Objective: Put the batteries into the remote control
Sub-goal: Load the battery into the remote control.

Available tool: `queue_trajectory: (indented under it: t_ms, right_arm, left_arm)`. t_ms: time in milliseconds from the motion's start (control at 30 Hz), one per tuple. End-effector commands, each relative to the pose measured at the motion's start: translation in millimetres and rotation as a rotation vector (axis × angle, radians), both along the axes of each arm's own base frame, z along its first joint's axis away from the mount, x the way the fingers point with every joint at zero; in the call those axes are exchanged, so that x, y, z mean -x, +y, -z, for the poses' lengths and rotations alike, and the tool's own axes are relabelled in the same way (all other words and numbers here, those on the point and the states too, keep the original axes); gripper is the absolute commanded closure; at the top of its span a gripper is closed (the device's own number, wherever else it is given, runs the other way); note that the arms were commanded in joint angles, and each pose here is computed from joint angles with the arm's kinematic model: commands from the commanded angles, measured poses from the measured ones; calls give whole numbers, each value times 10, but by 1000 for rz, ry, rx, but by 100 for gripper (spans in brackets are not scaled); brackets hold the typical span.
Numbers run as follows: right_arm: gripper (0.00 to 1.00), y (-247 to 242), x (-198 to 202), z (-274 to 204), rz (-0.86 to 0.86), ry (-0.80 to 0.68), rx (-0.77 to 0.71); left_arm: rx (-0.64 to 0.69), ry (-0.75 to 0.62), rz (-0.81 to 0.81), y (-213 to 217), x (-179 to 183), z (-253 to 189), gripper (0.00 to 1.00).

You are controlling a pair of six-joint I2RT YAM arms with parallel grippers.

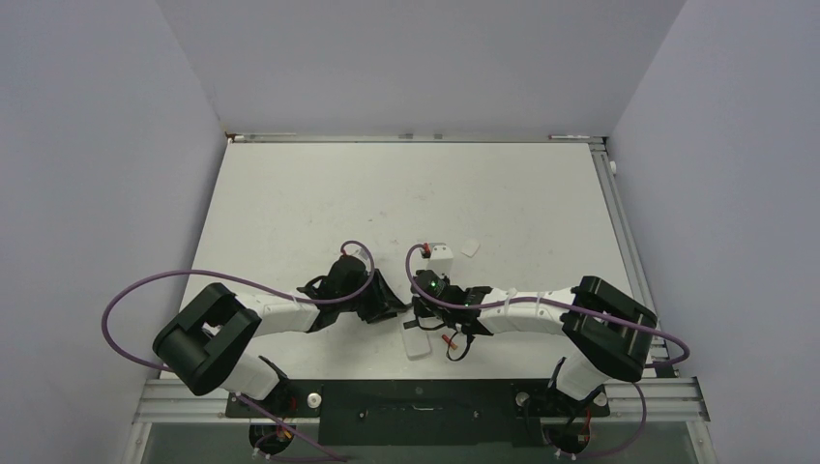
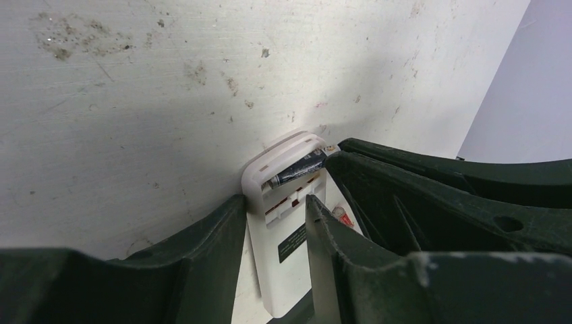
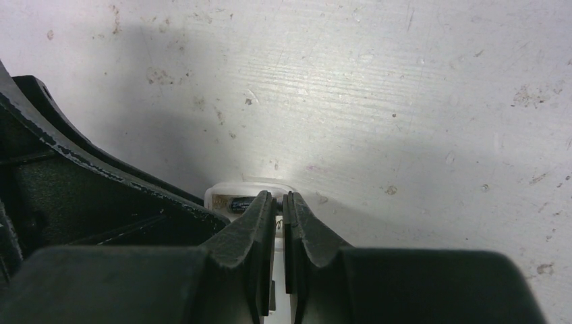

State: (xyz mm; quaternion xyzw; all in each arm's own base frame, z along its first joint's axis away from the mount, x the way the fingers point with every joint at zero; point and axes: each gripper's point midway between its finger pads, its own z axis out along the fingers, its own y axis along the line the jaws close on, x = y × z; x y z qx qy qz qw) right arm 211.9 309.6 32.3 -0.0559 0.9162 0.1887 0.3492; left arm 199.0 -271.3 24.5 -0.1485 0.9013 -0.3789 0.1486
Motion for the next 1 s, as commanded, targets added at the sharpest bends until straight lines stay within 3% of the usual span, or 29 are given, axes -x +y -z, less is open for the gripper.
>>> queue_trajectory:
  t_ms: [0, 267, 600, 967]
  right_arm:
    - [92, 548, 957, 107, -315, 284, -170]
    - [92, 508, 1074, 97, -317, 306, -215]
    - [92, 469, 1215, 131, -309, 314, -213]
    - [91, 543, 1046, 135, -288, 277, -145]
  left_arm:
    - [-82, 6, -11, 72, 23, 217, 67]
    - [-82, 4, -6, 67, 23, 215, 82]
    - [-82, 2, -9, 68, 16, 219, 84]
    - [-89, -8, 13, 64, 23, 216, 85]
